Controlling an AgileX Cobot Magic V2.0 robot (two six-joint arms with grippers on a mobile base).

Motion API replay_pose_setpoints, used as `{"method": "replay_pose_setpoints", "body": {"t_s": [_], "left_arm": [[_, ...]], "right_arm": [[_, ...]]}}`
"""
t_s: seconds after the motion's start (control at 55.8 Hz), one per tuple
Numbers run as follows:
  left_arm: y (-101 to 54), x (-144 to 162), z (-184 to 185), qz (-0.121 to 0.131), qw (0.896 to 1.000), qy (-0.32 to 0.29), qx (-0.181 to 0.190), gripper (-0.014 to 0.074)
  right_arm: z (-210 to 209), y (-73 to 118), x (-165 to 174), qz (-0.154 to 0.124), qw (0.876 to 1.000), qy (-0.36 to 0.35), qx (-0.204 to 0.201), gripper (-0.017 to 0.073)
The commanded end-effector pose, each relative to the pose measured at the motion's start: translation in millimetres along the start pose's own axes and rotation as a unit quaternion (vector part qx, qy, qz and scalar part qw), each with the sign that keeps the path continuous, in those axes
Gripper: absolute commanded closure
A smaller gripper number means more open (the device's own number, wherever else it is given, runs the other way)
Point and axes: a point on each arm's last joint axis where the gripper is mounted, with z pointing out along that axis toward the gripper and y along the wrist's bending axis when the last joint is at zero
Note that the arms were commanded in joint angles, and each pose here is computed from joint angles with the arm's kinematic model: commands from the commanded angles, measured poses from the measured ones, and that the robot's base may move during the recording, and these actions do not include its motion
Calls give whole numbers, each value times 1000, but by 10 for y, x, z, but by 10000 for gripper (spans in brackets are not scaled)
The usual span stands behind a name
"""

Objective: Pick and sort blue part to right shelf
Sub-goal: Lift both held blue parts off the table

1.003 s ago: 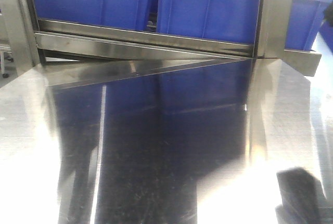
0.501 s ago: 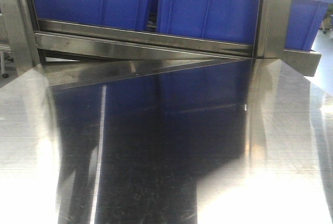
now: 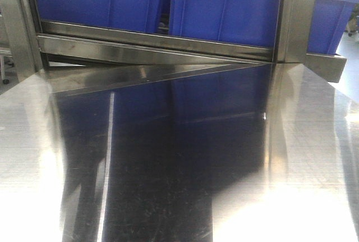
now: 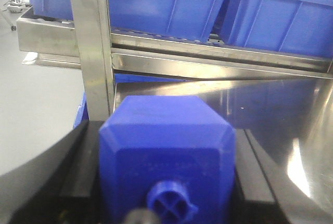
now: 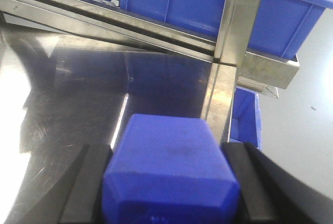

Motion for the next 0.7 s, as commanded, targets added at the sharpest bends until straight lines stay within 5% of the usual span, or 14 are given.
{"method": "replay_pose_setpoints", "body": {"t_s": [0.0, 0.681], "left_arm": [[-3, -176, -24, -4, 998, -58, 0, 299], [-3, -176, -24, -4, 998, -58, 0, 299]], "right_arm": [[-26, 1, -160, -11, 999, -53, -1, 321], [-24, -1, -135, -11, 999, -39, 1, 321]]}}
